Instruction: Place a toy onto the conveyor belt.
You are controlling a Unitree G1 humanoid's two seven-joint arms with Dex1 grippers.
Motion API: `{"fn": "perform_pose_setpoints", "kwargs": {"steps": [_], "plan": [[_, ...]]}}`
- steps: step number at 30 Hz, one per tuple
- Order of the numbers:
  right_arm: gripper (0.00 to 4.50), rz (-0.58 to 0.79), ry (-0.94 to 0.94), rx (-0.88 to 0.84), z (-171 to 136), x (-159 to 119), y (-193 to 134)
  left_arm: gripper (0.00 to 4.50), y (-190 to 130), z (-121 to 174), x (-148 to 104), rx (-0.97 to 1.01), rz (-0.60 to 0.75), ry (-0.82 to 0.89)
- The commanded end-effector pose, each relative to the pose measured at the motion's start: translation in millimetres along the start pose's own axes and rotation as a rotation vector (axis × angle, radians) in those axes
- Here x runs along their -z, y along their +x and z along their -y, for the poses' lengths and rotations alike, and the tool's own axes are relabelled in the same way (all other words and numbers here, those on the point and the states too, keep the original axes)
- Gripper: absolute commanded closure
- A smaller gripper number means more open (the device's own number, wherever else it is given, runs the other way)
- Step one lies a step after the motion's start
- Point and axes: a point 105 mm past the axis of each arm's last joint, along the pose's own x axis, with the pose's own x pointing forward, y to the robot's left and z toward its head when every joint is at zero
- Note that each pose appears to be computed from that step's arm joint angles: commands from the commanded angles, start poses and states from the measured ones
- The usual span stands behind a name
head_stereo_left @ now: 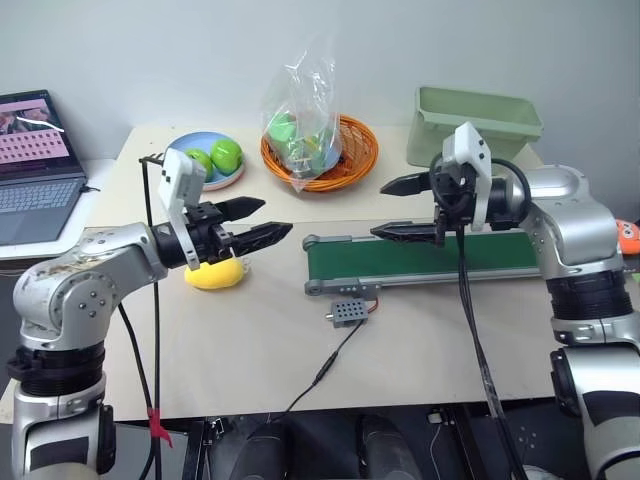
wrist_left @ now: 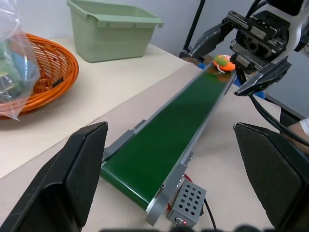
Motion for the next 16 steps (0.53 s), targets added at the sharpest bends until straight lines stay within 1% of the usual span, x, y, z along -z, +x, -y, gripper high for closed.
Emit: {"fn": "perform_pose_setpoints", "kwargs": {"steps": [1,16], "plan": [[0.00,0.043,-0.050,0.025,3.5,-15.8,-5.1,0.04,-2.3,8.0,-12.5,0.020,0.027,0.046],[0.00,0.031,-0.054,0.020,2.9,-13.1,-5.4,0.04,-2.2,5.7,-12.8,0.004,0.024,0.056]]}}
